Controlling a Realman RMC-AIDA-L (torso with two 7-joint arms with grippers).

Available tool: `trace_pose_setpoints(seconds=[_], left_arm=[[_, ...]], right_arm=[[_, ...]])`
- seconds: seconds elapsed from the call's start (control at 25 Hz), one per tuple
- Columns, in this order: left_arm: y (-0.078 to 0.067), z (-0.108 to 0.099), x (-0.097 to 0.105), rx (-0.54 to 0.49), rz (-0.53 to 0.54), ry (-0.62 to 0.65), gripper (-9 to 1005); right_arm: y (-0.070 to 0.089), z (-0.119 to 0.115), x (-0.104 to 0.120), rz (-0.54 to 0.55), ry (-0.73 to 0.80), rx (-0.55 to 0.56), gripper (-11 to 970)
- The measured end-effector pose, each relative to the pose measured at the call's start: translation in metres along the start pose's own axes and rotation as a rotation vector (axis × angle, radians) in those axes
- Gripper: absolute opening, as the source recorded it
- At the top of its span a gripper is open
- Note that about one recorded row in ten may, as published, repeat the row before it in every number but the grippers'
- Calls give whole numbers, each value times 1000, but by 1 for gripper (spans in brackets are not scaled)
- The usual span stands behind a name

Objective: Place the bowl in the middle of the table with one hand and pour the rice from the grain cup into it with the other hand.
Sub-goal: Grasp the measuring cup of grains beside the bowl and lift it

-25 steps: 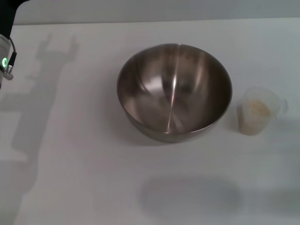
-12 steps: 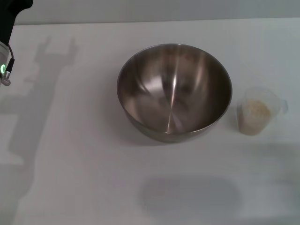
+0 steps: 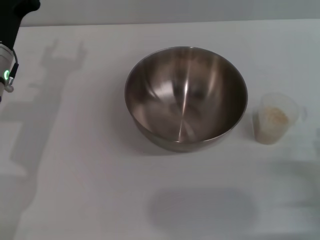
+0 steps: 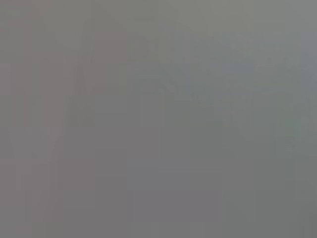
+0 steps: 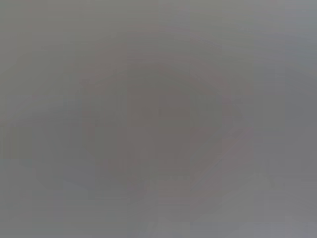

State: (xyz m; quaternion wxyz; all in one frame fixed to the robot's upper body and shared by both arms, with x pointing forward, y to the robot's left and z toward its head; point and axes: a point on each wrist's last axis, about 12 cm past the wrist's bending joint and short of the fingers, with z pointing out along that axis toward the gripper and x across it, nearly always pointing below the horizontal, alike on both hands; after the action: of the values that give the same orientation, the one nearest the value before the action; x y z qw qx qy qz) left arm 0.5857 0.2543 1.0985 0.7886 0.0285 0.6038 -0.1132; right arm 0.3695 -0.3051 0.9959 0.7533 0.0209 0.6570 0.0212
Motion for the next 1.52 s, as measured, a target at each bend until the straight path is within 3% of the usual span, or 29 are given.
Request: trace_pose_setpoints(seconds=[0.84,1.52], left_arm=[[-1,2,-2,11,13,-8,726],[-1,1,-3,9,17,-14,723]], right_arm=[[16,12,16,-42,128,-38,711],[17,24,23,-53,185,-57,713]])
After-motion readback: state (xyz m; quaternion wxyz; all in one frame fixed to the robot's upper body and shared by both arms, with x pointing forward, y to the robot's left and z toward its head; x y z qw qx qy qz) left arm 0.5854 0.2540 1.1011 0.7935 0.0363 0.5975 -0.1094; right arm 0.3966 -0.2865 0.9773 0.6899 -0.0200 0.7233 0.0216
